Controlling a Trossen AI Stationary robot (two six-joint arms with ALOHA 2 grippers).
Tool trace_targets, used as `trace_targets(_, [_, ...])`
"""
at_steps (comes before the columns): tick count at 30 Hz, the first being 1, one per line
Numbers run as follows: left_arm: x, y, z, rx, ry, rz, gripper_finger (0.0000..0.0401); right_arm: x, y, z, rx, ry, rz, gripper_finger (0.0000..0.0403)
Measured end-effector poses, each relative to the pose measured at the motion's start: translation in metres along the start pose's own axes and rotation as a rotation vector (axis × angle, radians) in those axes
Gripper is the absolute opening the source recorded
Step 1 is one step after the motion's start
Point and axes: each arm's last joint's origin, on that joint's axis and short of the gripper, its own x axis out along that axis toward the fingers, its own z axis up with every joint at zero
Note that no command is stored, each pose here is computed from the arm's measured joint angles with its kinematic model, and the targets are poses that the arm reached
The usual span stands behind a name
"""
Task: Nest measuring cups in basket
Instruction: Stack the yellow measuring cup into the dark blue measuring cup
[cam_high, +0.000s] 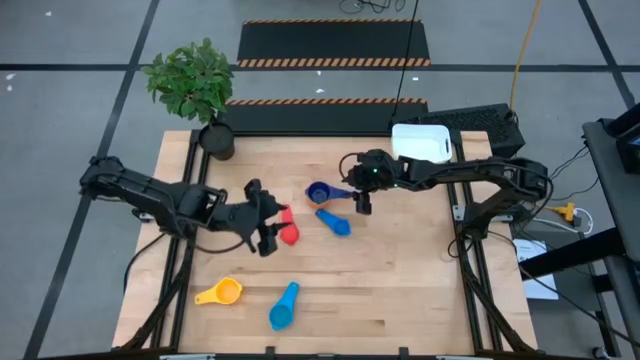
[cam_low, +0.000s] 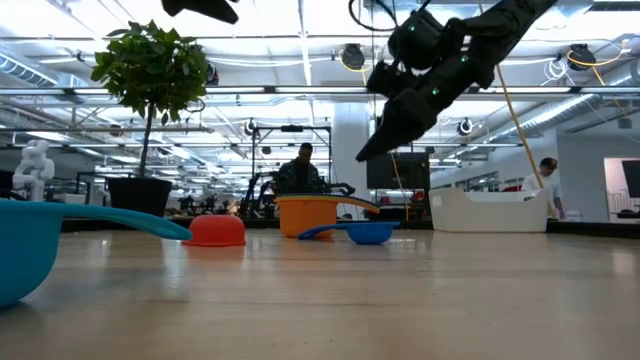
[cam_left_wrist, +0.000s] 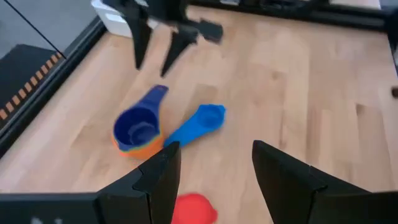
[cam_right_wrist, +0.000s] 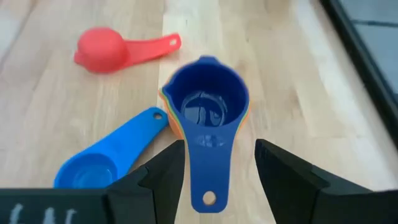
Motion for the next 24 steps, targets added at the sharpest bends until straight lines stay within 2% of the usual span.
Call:
trace_targets(4, [-0.007,-0.009,-0.012,0.027,0.068,-0.006,0.0202,-0.011,0.004,0.006,-0.011,-0.027,0.0,0.019])
trace_targets(8, [-0.004,-0.013,-0.035,0.005,0.158,0.009,0.0202,-0.019,0.009,0.01,-0.024,-0.044,0.009,0.019])
trace_targets(15, [0.002,-0.018,-0.069,-0.11,0.318,0.004,0.0202,-0.029,0.013,0.016,-0.036,-0.074,0.015,0.019])
trace_targets(20, [0.003,-0.021,-0.077,-0.208,0.341,0.012,0.0202,-0.03,0.018,0.014,-0.002,-0.046,0.036,0.019])
trace_targets(24, [0.002,-0.027,-0.075,-0.276,0.32,-0.031,0.0202,-0.029,0.023,0.01,0.006,-0.001,0.059,0.019])
